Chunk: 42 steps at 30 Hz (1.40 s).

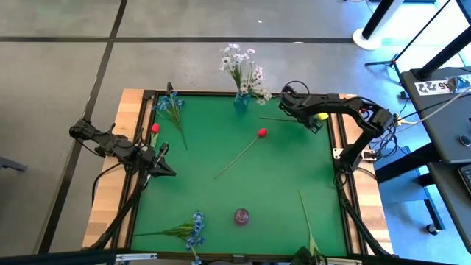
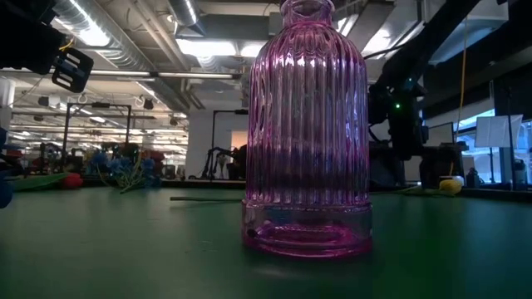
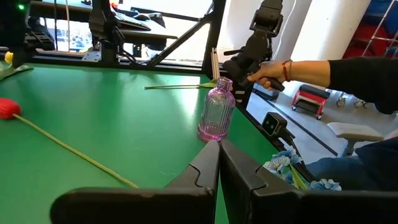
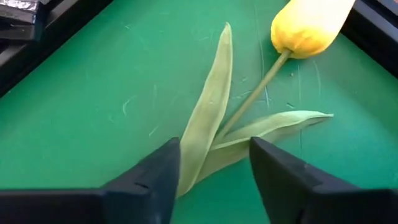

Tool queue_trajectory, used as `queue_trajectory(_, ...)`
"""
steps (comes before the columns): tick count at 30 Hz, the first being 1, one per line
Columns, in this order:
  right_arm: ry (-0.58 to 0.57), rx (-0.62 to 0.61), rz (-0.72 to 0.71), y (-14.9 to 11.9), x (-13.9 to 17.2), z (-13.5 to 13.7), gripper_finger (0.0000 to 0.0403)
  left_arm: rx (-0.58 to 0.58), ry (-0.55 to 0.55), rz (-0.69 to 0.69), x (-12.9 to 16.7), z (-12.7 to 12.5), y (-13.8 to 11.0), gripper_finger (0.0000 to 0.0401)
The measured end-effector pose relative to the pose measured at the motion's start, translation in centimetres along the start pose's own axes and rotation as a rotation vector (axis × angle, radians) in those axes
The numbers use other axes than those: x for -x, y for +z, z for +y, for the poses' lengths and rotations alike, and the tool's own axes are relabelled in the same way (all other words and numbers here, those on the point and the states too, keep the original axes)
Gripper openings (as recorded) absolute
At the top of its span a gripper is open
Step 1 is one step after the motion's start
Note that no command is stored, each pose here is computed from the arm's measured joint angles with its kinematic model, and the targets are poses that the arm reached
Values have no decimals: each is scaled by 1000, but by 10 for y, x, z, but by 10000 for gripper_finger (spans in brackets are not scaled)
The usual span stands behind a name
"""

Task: Sort flowers into vase by color
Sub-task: Put the top yellow tulip into the blue flower vase

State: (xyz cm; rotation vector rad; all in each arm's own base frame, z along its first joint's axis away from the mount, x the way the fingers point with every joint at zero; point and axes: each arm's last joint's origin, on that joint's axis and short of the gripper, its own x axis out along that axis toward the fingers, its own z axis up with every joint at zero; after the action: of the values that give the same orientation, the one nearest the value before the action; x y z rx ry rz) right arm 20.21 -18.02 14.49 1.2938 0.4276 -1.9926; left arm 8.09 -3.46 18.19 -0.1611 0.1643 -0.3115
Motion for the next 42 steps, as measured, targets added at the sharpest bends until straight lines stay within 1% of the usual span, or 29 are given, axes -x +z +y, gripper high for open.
queue_trajectory(7, 7, 55, -6, -12, 6, -3, 45, 0, 0, 0, 0, 0, 0, 10)
queue_trajectory(9, 15, 92, -8, -15, 8, -3, 13, 0, 0, 0, 0, 0, 0, 10)
queue_trajectory(11, 28, 124, -15, -13, 13, -4, 8, 0, 0, 0, 0, 0, 0, 10)
queue_trajectory(14, 48, 178, -9, -9, 20, -6, 24, 0, 0, 0, 0, 0, 0, 10)
queue_trajectory(20, 137, 209, -11, 4, 42, -10, 30, 0, 0, 0, 0, 0, 0, 10)
queue_trajectory(23, 165, 199, -11, 10, 52, -15, 33, 0, 0, 0, 0, 0, 0, 10)
queue_trajectory(25, 148, 171, -10, 13, 55, -20, 45, 0, 0, 0, 0, 0, 0, 10)
queue_trajectory(27, 126, 136, -11, 13, 55, -22, 70, 0, 0, 0, 0, 0, 0, 10)
queue_trajectory(29, 125, 88, -20, 11, 50, -23, 107, 0, 0, 0, 0, 0, 0, 10)
queue_trajectory(34, 137, -33, -24, -4, 19, -27, 211, 0, 0, 0, 0, 0, 0, 10)
queue_trajectory(37, 94, -124, -50, -11, 2, -34, 257, 0, 0, 0, 0, 0, 0, 10)
queue_trajectory(39, 76, -159, -74, -14, -6, -35, 275, 0, 0, 0, 0, 0, 0, 10)
queue_trajectory(42, 51, -154, -118, -16, -14, -35, 279, 0, 0, 0, 0, 0, 0, 10)
